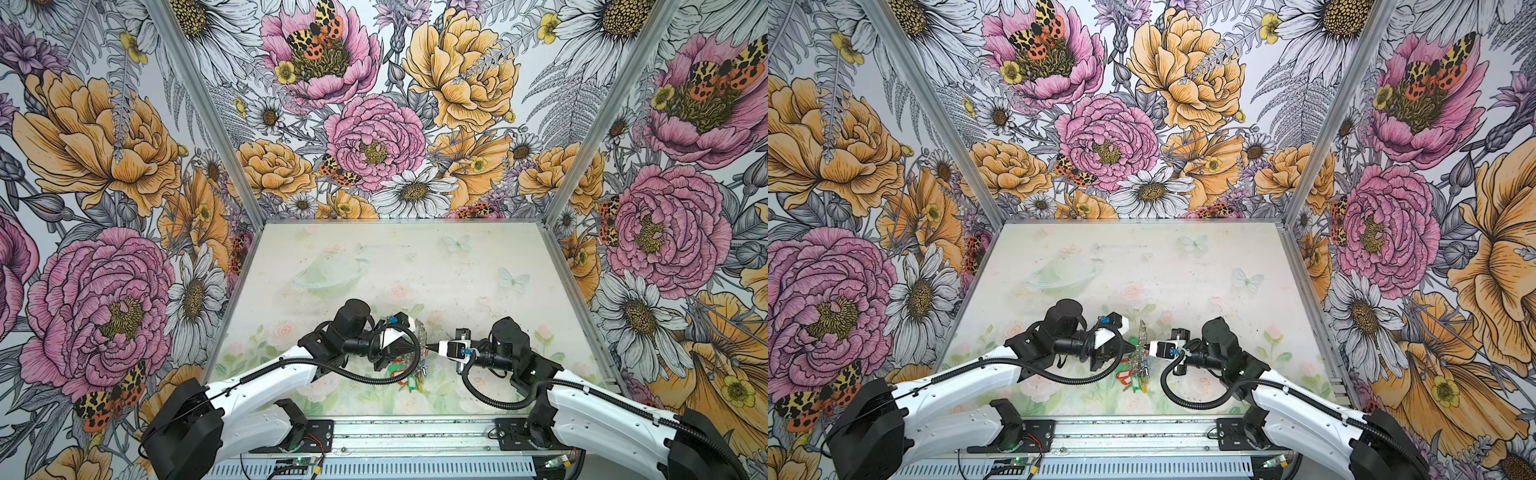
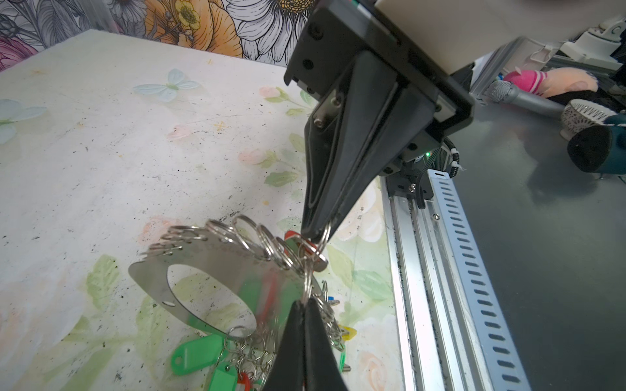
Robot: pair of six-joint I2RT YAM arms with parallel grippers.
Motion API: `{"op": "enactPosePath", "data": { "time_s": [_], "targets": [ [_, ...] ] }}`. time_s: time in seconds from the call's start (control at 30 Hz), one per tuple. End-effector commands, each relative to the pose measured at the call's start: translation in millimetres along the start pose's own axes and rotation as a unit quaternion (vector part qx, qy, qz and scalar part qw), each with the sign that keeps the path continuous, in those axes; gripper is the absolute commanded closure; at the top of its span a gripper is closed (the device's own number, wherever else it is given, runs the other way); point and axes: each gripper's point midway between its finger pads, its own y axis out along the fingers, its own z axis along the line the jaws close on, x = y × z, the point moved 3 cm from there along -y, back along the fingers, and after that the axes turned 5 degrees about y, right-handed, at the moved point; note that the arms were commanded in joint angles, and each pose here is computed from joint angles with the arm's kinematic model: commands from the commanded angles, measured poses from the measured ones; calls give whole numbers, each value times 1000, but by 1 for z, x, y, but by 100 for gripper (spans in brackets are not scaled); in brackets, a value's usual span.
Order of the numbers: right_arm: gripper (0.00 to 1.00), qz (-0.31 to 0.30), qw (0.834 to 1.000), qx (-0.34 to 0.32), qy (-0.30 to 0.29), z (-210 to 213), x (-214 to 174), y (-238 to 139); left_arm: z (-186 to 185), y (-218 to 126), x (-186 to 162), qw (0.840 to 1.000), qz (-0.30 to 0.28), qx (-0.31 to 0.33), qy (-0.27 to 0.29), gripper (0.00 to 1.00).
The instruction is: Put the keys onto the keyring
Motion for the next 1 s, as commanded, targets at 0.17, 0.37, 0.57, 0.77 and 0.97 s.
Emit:
{"op": "enactPosePath", "data": {
  "time_s": [0.17,0.37,0.57,0.77,0.97],
  "targets": [
    [100,-2,1000,5,-5,1,9,4,7,-4,25,999,-46,15,23,100],
    [100,11,998,-54,-31,-9,8,2,8,-6,25,998,-47,20,22,100],
    [100,27,993,-93,-66,-12,6,1,10,-5,26,999,-44,20,17,100],
    [100,56,986,-117,-102,-11,-1,7,10,-6,27,999,-46,24,15,100],
    [100,75,973,-172,-137,-20,-1,6,15,-5,30,998,-52,28,6,100]
  ]
}}
